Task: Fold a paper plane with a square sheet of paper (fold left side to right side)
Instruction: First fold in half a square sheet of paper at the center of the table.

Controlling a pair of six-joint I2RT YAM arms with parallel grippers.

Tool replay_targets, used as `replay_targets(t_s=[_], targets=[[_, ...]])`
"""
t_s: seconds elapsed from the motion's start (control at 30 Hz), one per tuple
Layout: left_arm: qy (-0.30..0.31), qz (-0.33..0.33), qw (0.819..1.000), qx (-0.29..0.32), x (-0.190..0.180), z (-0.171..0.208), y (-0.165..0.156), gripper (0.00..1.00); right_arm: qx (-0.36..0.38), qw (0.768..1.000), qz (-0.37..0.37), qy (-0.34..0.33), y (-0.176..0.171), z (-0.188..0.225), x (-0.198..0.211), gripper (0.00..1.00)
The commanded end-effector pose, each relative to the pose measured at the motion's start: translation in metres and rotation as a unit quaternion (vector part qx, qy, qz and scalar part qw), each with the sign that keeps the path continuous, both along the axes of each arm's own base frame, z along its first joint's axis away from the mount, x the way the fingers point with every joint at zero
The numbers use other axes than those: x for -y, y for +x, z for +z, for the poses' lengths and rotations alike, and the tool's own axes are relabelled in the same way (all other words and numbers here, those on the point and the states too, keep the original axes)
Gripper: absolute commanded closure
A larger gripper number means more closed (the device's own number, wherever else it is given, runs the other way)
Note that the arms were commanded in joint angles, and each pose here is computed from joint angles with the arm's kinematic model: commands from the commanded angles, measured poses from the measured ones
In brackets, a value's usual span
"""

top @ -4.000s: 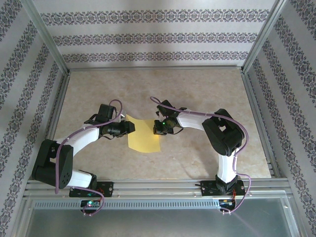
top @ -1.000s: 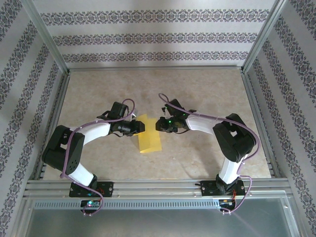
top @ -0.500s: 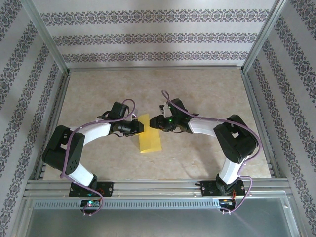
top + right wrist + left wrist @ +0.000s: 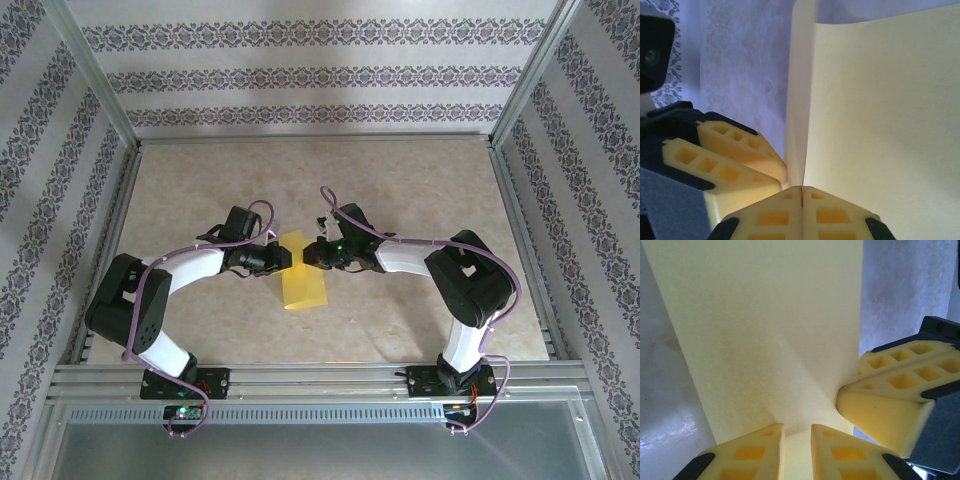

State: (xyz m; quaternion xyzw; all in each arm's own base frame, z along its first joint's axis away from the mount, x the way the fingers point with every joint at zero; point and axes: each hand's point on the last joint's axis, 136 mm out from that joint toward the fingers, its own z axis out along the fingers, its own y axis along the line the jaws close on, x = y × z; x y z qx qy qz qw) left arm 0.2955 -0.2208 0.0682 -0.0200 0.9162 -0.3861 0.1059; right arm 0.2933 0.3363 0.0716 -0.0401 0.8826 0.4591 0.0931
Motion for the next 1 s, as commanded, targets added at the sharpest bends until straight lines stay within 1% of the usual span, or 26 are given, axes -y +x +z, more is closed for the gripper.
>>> replay_targets(t_s=[0.0,0.13,0.27,0.37,0.53,0.8,0.97], targets=[[-0.001,-0.002,0.999,0.046,0.005,0.022,0.009,0.73,0.013,0.999,-0.003,-0.030,0.005,-0.007,0.001,1.00],[0.027,0.014,0.997,0.069,-0.009,0.033,0.006,0.61,0.016,0.998,-0.008,-0.059,0.009,-0.013,0.007,1.00],[0.073,0.036,0.994,0.079,-0.029,0.036,-0.002,0.48,0.017,0.997,-0.014,-0.079,0.011,-0.018,0.011,1.00],[0.095,0.048,0.992,0.075,-0.039,0.033,-0.008,0.42,0.017,0.996,-0.018,-0.088,0.013,-0.021,0.013,1.00],[0.112,0.059,0.991,0.051,-0.044,0.021,-0.009,0.39,0.013,0.994,-0.028,-0.109,0.014,-0.027,0.018,1.00],[0.101,0.058,0.993,0.022,-0.027,0.006,0.001,0.37,0.011,0.992,-0.033,-0.121,0.014,-0.030,0.023,1.00],[0.106,0.050,0.993,0.002,-0.017,-0.006,0.005,0.38,0.012,0.991,-0.033,-0.126,0.013,-0.030,0.025,1.00]])
